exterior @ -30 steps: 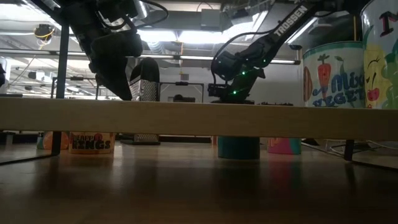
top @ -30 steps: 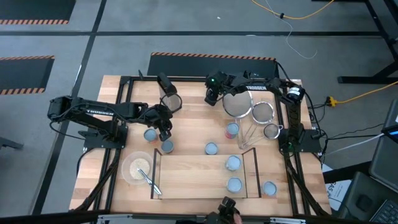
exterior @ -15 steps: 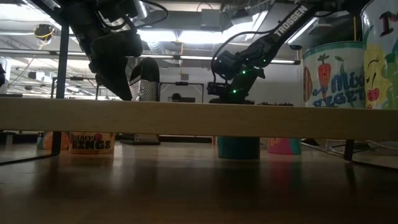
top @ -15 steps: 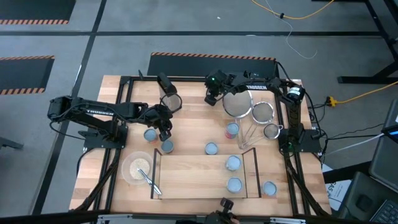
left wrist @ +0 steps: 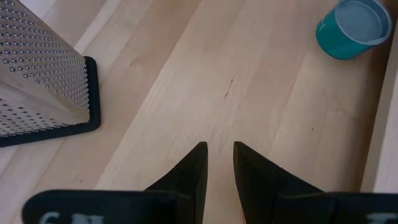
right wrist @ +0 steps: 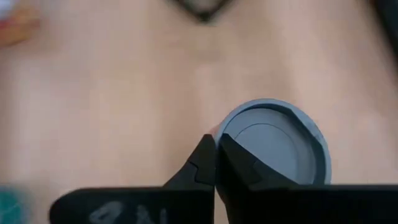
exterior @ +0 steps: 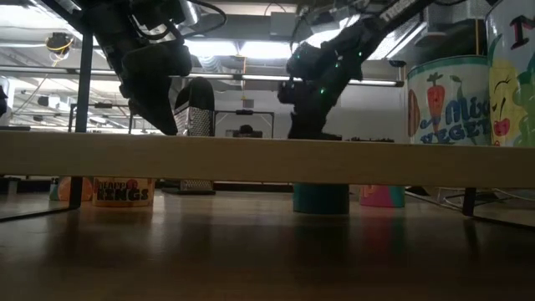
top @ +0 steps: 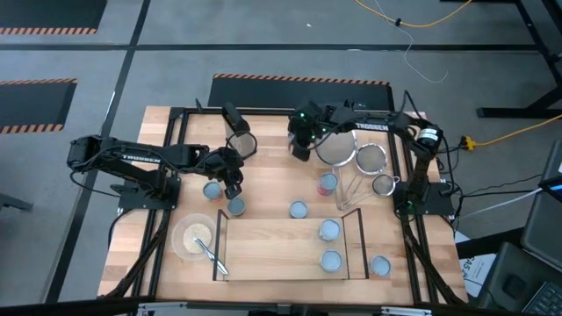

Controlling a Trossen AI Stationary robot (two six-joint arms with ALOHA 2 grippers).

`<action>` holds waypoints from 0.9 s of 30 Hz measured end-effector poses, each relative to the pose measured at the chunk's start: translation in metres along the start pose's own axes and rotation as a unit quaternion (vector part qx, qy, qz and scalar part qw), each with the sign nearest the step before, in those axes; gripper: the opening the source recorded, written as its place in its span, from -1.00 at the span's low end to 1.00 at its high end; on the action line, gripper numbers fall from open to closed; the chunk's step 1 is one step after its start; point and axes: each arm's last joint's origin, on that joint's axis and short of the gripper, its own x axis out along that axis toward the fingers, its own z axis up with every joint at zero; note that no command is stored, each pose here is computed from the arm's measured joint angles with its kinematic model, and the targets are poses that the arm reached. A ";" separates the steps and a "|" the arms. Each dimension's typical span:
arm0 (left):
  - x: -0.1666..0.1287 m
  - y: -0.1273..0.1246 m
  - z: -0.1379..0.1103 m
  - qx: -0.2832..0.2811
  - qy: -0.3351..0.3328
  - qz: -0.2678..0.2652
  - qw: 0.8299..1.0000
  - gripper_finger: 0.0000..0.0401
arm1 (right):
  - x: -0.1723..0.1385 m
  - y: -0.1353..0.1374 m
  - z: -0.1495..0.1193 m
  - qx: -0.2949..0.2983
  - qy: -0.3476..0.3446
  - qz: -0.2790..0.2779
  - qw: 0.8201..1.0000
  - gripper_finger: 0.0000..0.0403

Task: Pick and place cans onto a shelf
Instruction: Put the top canned diced tomatoes on the shelf

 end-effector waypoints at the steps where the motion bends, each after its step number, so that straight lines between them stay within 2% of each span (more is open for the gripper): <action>1: 0.000 0.000 0.000 0.002 0.000 0.000 1.000 -0.65 | -0.002 0.008 0.001 -0.013 -0.001 0.022 1.000 -0.97; 9: 0.000 0.000 0.000 0.002 0.000 0.000 1.000 -0.65 | -0.007 0.080 0.009 -0.096 -0.009 0.159 0.983 -0.95; 14: 0.000 0.000 0.000 0.002 0.000 0.000 1.000 -0.65 | -0.005 0.134 0.006 -0.170 -0.010 0.247 0.954 -0.95; 18: 0.000 0.000 0.000 0.002 0.000 0.000 1.000 -0.65 | -0.005 0.174 0.000 -0.220 -0.005 0.276 0.935 -0.95; 22: 0.000 0.000 0.000 0.002 -0.001 0.000 1.000 -0.65 | -0.007 0.208 -0.009 -0.287 -0.008 0.301 0.909 -0.95; 24: 0.000 0.000 0.000 0.002 -0.002 -0.001 1.000 -0.65 | -0.008 0.221 -0.012 -0.311 -0.009 0.311 0.898 -0.95; 27: 0.000 0.000 0.001 0.002 -0.003 -0.001 1.000 -0.65 | -0.010 0.233 -0.016 -0.326 -0.007 0.315 0.891 -0.94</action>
